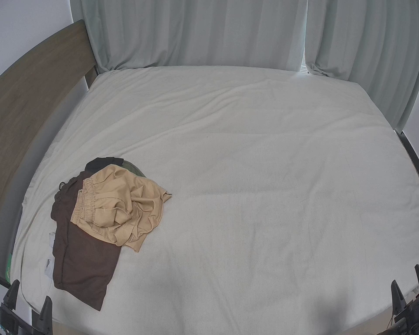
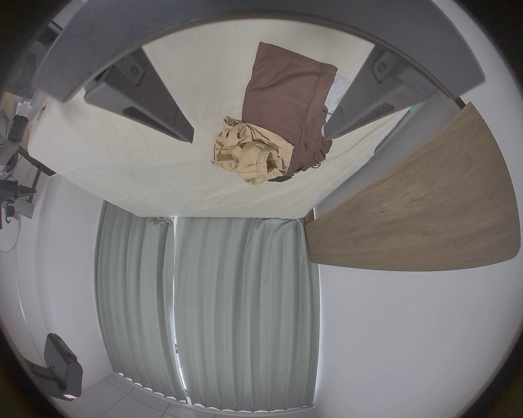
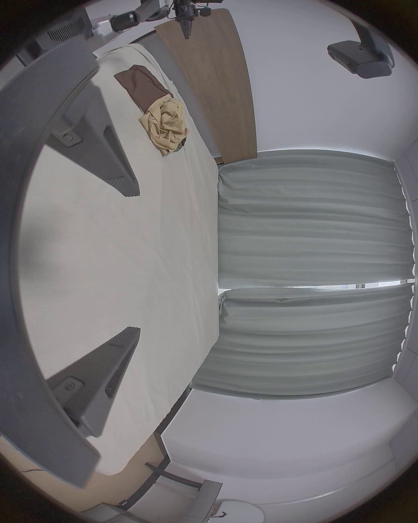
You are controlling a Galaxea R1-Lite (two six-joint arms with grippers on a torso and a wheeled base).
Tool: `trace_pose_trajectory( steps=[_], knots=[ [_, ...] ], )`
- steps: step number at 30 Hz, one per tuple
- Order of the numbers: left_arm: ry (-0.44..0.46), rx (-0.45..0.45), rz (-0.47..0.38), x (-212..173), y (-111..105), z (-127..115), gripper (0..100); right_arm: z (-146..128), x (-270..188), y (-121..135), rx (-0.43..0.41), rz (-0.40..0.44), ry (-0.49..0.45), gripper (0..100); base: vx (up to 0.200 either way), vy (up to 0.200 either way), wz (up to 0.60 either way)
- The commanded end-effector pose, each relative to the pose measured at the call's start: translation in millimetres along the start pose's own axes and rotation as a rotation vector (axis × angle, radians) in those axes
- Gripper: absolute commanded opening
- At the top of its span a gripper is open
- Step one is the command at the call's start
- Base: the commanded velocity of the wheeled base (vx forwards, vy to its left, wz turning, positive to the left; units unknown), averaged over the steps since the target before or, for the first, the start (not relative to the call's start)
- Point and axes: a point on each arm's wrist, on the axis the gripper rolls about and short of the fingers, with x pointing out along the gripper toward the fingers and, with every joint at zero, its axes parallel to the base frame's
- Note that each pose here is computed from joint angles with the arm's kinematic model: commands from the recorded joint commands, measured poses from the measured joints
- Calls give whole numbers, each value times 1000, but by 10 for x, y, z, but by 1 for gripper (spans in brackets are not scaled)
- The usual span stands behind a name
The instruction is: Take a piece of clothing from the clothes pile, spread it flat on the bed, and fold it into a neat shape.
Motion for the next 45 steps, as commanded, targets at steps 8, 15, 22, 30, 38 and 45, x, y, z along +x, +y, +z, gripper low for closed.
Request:
trace_pose_trajectory(
  steps=[8, 15, 22, 30, 38, 45],
  knots=[
    [3, -1, 2, 1, 0, -54, 100, -48, 1, 0, 1, 0, 2, 100, 0, 0, 0],
    [3, -5, 2, 1, 0, -54, 100, -47, 1, -1, 3, 0, 0, 100, 0, 0, 0],
    [1, -12, 2, 1, -1, -52, 100, -47, 1, -1, 7, 0, 0, 100, 0, 0, 0],
    [3, -12, 2, 1, 0, -54, 100, -47, 1, -1, 4, -1, 0, 100, 0, 0, 0],
    [1, -8, 5, 0, 0, -50, 100, -47, 1, -1, 3, -1, 0, 100, 0, 0, 0],
    [0, -2, 5, 1, 0, -51, 100, -47, 1, -1, 3, -3, 0, 100, 0, 0, 0]
  ],
)
